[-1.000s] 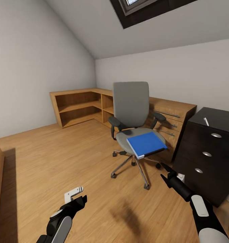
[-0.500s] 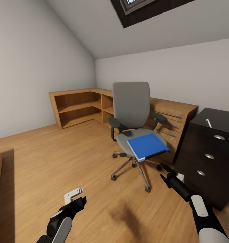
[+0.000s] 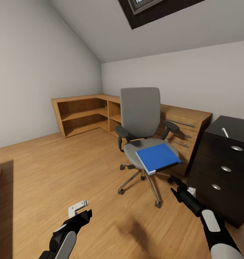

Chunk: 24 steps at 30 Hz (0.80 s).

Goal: In the bedroom, organize the workspace by keeping the computer under the desk, ensuring the monitor is on the desk, placing the keyboard on the desk next to the monitor, placing the mouse on the desk next to the keyboard, moving the folder from the swivel chair onto the desk next to the mouse, stacking the notebook on top of the folder with the pen on top of the notebook, and positioning the swivel chair next to the desk.

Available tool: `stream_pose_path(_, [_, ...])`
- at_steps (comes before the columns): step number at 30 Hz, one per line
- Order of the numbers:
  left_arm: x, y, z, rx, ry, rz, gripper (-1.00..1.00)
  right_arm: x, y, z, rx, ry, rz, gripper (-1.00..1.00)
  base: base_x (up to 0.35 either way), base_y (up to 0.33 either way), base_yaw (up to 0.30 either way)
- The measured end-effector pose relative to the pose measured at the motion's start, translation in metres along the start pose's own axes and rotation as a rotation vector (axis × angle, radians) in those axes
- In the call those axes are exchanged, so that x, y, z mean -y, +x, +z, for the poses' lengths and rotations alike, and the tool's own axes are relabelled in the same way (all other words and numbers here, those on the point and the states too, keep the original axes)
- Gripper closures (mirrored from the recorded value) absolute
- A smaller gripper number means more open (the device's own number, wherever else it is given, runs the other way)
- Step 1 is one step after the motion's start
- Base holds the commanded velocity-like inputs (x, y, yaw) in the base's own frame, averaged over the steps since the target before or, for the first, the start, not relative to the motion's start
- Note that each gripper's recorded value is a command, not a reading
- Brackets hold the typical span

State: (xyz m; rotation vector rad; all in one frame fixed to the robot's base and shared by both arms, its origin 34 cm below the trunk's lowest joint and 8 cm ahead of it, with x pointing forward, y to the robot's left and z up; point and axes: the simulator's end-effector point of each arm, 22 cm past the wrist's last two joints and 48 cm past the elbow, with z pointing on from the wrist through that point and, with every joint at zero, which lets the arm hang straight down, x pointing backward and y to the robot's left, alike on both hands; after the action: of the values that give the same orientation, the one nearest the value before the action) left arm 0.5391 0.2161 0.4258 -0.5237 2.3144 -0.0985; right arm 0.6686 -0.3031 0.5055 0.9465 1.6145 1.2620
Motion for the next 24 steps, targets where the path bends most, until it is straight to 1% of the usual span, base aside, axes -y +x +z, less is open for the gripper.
stream_pose_path(4, [-0.0003, 0.0, 0.0, 0.0, -0.001, 0.0, -1.0, 0.0031, -0.0033, 0.0003, 0.023, 0.007, -0.015, -1.0, 0.002, 0.0, 0.0])
stream_pose_path(9, [-0.0006, -0.0004, -0.0001, 0.001, -0.003, 0.001, -1.0, 0.0088, 0.001, 0.0014, 0.02, 0.018, -0.015, -1.0, 0.006, 0.002, 0.0])
stream_pose_path(16, [-0.0003, -0.0005, -0.0002, 0.002, -0.002, 0.0, -1.0, 0.0094, 0.0018, 0.0015, 0.019, 0.018, -0.014, -1.0, 0.147, 0.062, 0.0])
stream_pose_path(24, [-0.0005, -0.0005, -0.0001, 0.001, -0.002, 0.001, -1.0, 0.0097, 0.0018, 0.0016, 0.019, 0.02, -0.015, -1.0, 0.049, 0.03, 0.0])
